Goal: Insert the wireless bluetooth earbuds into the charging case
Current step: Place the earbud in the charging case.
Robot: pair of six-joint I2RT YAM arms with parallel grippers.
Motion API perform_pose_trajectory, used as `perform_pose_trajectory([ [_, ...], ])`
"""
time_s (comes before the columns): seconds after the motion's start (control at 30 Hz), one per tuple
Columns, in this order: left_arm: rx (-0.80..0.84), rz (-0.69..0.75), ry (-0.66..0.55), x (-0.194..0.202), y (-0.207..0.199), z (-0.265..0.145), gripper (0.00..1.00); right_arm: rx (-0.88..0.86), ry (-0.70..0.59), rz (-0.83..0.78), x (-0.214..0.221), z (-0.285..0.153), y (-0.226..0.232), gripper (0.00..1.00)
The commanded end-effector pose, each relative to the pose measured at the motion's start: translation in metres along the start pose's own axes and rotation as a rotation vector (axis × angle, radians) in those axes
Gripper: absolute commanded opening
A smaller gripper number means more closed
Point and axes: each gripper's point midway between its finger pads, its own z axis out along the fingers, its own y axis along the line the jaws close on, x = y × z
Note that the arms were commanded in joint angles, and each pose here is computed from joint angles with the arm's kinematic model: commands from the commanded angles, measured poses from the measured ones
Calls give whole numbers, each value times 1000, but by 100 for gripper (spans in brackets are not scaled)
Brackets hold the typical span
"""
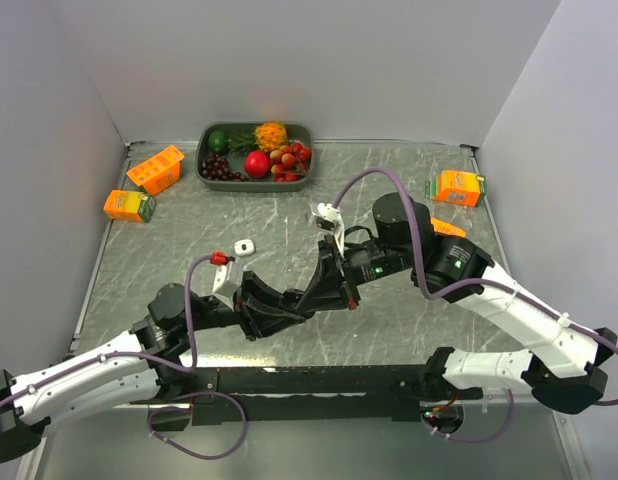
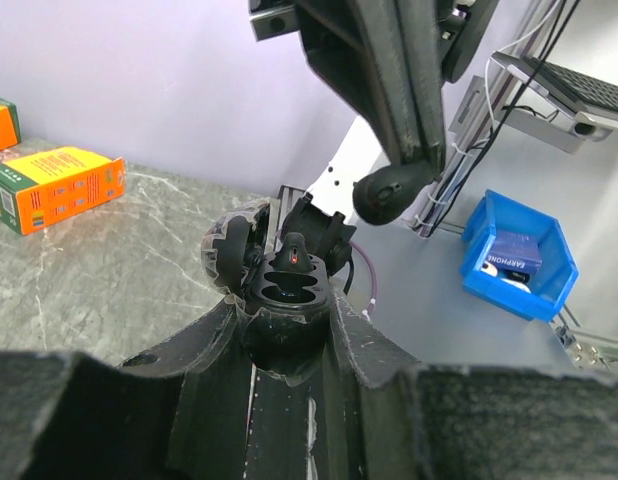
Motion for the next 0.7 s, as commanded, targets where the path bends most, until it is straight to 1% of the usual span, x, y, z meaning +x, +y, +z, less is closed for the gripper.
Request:
perform_pose_trajectory([
  [0.0, 69, 75, -53, -14, -14, -2, 1, -66, -2, -5, -5, 4, 7, 0],
  [0.2, 89, 101, -67, -17, -19, -6, 1, -66, 19, 7, -2, 8, 2, 0],
  [0.67, 101, 101, -44, -16, -22, -1, 1, -31, 33, 26, -2, 13, -8, 0],
])
